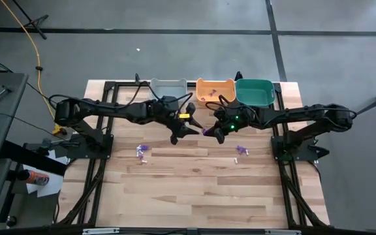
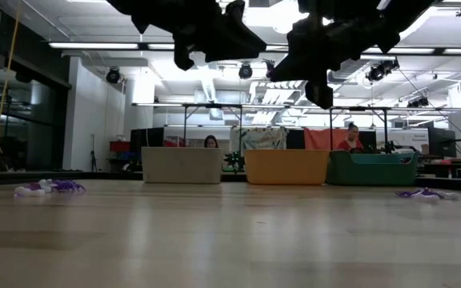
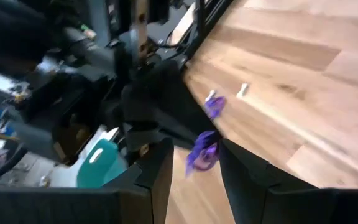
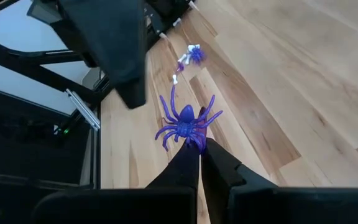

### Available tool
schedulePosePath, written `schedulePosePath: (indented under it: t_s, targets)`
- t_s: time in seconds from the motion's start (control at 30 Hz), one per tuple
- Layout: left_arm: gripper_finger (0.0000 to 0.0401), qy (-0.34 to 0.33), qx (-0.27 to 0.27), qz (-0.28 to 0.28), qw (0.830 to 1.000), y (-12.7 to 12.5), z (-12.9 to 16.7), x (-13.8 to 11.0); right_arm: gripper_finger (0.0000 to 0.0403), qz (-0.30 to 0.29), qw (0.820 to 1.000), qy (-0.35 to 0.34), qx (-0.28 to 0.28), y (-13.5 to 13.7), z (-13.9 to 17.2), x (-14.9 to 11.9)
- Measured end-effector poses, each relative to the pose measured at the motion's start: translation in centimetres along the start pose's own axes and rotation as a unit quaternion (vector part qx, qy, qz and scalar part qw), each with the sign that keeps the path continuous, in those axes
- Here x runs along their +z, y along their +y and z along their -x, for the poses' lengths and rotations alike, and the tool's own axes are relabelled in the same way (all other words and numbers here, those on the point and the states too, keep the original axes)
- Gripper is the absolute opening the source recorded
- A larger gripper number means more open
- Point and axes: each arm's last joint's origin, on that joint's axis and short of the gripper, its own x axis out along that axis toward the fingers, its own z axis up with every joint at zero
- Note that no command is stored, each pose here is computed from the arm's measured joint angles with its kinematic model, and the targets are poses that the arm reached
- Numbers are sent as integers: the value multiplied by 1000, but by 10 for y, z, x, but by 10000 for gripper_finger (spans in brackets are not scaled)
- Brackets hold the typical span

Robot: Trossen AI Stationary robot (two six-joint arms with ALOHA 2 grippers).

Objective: Sort Halloween decoration
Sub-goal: Put the purple spider toy into the gray bin

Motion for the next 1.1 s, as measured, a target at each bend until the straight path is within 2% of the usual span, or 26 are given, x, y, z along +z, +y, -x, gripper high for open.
schedulePosePath:
  t_s: [0.13, 0.27, 0.7, 1.1]
  targets:
    - [121, 5, -6, 1, 1000, -3, -8, -5, 0, 0, 1000, -1, 1, 0, 0, 0]
    - [121, 10, -14, -30, 999, -10, -19, -8, 0, -2, 1000, 0, 1, 0, 0, 0]
    - [119, 42, 23, -39, 998, -9, -22, -7, 0, -2, 1000, -2, 2, 0, 0, 0]
    - [77, 45, 33, -37, 998, -2, -9, -4, 0, 0, 1000, -1, -3, 0, 0, 0]
